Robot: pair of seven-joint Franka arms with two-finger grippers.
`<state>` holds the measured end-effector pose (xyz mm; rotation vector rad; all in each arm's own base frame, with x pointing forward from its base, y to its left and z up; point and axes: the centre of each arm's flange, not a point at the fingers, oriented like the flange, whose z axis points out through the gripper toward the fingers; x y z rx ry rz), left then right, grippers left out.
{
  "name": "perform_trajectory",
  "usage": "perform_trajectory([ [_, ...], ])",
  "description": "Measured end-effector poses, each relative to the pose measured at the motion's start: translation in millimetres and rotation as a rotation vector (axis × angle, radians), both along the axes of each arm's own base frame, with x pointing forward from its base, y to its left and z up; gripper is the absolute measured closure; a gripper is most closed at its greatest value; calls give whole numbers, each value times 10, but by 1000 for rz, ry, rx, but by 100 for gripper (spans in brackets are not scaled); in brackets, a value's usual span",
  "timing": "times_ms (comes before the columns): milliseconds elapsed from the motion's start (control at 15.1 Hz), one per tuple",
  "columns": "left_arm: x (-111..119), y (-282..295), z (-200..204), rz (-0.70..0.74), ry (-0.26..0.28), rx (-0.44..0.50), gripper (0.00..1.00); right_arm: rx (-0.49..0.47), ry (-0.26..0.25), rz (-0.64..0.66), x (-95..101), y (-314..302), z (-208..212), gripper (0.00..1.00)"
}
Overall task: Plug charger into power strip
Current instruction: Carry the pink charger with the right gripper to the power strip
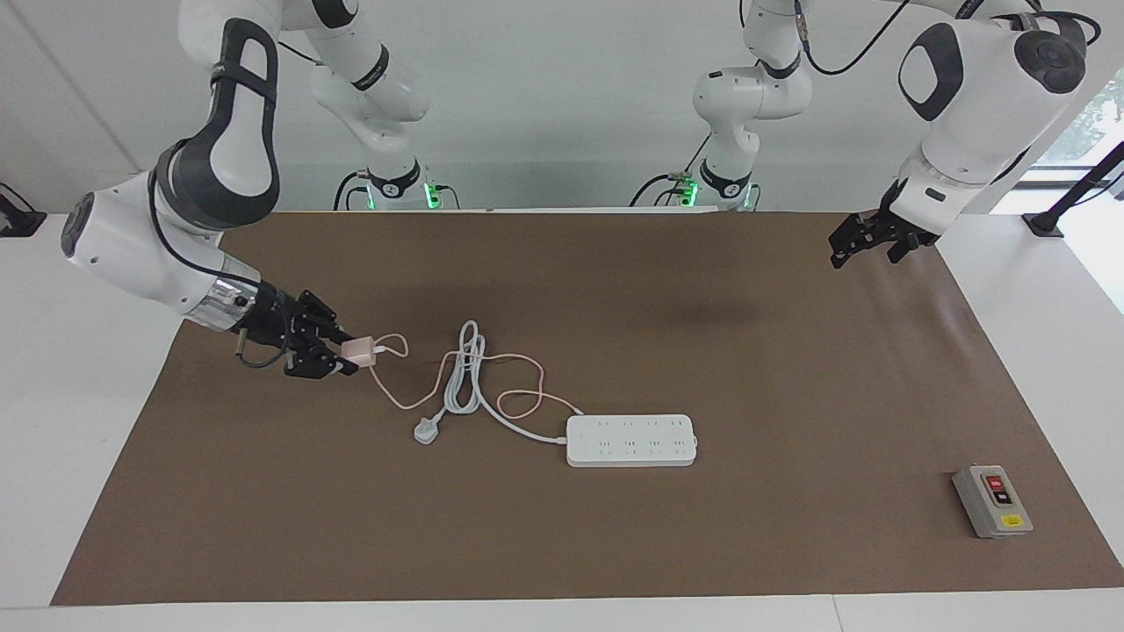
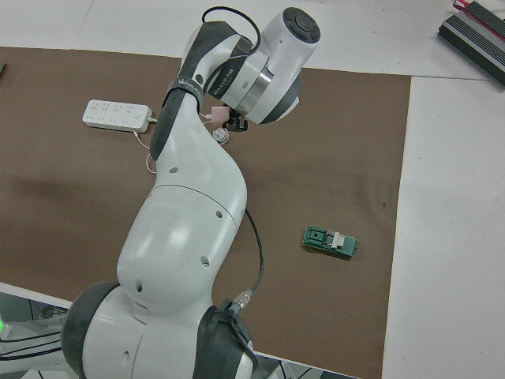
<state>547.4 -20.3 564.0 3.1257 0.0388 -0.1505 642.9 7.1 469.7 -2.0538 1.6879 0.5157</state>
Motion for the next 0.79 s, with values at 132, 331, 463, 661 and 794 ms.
perform_trajectory([
  [132, 0, 0, 0, 0, 0, 0, 0, 2, 19, -48, 49, 379, 253, 53],
  [331, 0, 0, 0, 0, 0, 0, 0, 27, 43, -74, 36, 972, 510, 53],
  [463, -1, 0, 0, 0, 1, 0, 0, 47, 66, -71, -20, 1358, 595, 53],
  [661, -31, -17, 92, -2, -16, -3, 0, 73, 90, -82, -132, 1954, 714, 53],
  [794, -67, -55, 149, 19, -22, -92, 0, 78, 83, -95, -224, 2369, 768, 53],
])
